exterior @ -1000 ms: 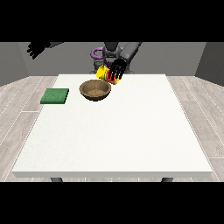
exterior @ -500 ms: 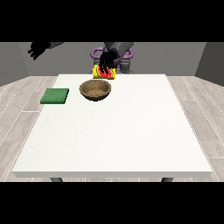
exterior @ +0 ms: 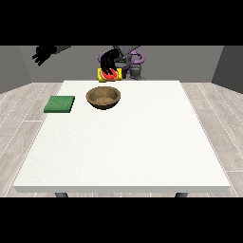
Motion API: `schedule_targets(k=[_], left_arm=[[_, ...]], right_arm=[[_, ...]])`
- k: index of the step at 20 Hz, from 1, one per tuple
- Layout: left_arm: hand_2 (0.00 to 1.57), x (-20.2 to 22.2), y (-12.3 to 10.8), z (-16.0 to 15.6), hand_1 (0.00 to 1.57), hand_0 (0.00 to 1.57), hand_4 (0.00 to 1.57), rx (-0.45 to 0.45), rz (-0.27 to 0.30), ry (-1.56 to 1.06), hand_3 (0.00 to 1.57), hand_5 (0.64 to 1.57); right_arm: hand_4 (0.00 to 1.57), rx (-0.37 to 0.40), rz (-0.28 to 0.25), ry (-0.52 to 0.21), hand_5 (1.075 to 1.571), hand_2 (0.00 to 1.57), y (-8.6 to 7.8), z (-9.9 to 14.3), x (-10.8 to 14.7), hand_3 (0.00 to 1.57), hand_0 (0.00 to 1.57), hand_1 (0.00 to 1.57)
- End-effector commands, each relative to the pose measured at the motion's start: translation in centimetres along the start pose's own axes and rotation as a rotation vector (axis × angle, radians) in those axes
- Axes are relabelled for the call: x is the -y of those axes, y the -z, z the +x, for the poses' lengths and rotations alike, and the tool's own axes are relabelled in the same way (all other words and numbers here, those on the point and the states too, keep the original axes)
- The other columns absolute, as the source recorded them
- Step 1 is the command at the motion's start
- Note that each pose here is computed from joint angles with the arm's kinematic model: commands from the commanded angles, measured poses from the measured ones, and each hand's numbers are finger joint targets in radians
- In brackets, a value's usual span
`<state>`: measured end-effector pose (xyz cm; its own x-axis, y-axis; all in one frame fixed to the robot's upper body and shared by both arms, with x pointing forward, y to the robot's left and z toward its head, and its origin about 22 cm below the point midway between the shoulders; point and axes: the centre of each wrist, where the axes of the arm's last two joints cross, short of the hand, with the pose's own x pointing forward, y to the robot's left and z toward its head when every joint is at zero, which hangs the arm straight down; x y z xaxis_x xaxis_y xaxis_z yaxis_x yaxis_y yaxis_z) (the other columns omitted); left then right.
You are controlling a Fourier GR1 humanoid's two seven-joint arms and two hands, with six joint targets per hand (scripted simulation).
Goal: Pick the cup and pour the ball into the bowl, then pick the bowl and place it on the pad
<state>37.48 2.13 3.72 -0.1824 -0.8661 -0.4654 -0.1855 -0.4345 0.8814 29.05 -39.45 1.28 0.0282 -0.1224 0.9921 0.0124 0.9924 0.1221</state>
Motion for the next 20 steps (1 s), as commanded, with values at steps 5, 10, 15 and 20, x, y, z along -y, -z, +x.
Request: schedule_targets(k=[5, 10, 15, 20], left_arm=[[1.50, 0.8, 0.2, -3.6, 0.32, 0.32, 1.11, -0.115, 0.027, -0.219, 1.54, 1.570], [1.37, 0.1, 1.0, -10.6, 0.95, 0.95, 1.30, -0.211, 0.092, -0.724, 1.08, 1.556], [0.00, -2.2, 1.3, -15.4, 0.00, 0.00, 1.16, -0.332, 0.178, -1.292, 0.00, 1.561], [0.00, -2.2, 0.5, -22.7, 0.00, 0.00, 1.06, -0.271, 0.223, -1.687, 0.00, 1.570]], right_arm=[[0.69, -0.038, -0.035, -0.006, 1.548, 0.00, -1.2, -2.3, -2.8, 0.27, 0.00, 0.00], [0.74, -0.069, -0.114, -0.005, 1.551, 0.00, -1.3, -2.4, -2.4, 0.11, 0.00, 0.00], [0.79, -0.078, -0.144, -0.011, 1.556, 0.00, -1.0, -2.5, -3.0, 0.00, 0.00, 0.00], [0.78, -0.102, -0.193, 0.027, 1.558, 0.00, -2.0, -5.2, -4.3, 0.00, 0.00, 0.00]])
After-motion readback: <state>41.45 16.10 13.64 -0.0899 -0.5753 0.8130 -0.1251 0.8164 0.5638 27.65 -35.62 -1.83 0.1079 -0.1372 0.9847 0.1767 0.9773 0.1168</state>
